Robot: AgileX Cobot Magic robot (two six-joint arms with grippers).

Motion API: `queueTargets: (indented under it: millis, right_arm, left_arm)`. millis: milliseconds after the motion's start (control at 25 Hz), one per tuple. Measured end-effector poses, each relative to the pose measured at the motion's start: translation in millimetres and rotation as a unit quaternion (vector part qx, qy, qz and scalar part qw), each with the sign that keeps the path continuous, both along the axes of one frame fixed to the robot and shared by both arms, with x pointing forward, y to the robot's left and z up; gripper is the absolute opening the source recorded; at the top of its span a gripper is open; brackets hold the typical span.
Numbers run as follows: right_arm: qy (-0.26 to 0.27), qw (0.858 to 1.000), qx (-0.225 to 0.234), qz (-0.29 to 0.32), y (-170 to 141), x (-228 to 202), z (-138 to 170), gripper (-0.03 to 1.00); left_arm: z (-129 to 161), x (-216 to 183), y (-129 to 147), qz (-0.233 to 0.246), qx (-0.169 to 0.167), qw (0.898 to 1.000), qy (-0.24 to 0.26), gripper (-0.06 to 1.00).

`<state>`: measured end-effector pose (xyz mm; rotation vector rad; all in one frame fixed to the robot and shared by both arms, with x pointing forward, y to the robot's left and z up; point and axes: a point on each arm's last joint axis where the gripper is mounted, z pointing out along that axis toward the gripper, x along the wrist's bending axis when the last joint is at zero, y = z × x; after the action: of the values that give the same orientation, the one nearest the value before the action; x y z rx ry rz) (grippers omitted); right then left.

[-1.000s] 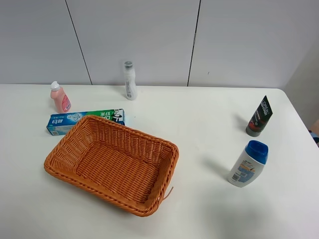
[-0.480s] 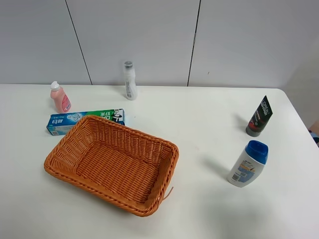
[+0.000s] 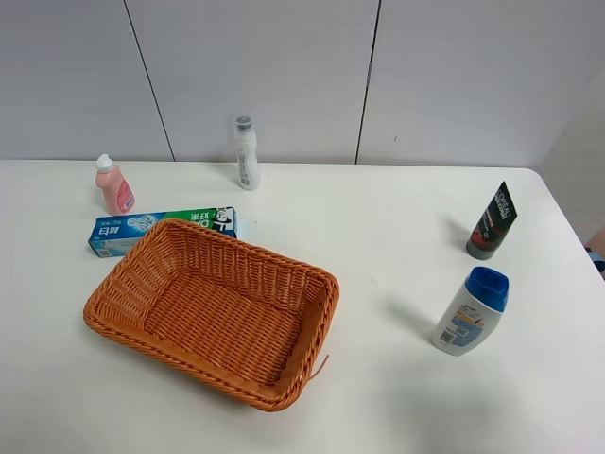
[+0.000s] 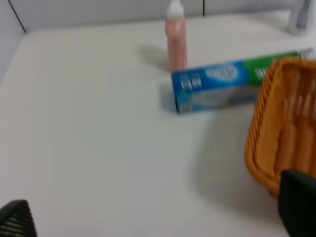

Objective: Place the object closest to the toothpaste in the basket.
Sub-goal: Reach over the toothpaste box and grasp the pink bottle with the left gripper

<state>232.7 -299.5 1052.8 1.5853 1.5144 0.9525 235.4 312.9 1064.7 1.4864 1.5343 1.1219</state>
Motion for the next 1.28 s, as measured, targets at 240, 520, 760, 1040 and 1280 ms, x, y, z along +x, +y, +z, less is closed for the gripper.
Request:
queueTargets:
  millis: [240, 520, 760, 1040, 1280]
  right_arm:
    - [0.0, 1.0, 0.0, 0.0, 0.0, 0.0, 0.0, 0.99]
    - [0.0, 1.0, 0.0, 0.0, 0.0, 0.0, 0.0, 0.99]
    - [0.0, 1.0, 0.0, 0.0, 0.0, 0.0, 0.0, 0.99]
    - [0.0, 1.0, 0.0, 0.0, 0.0, 0.0, 0.0, 0.99]
    - [0.0, 1.0, 0.0, 0.0, 0.0, 0.0, 0.0, 0.99]
  left_arm:
    - [36.3, 55.0, -4.9, -0.028, 0.021, 0.994, -0.107, 1.0]
    - [36.8, 173.3, -11.6, -0.055, 0.023, 0.998, -0.034, 1.0]
    - [6.8, 273.8, -14.9, -0.062, 0.017, 0.996, 0.059, 1.0]
    - [-39.3, 337.3, 9.6, -0.019, -0.013, 0.994, 0.111, 1.0]
    - [-74.5, 351.0, 27.2, 0.015, -0.043, 0.989, 0.138, 1.0]
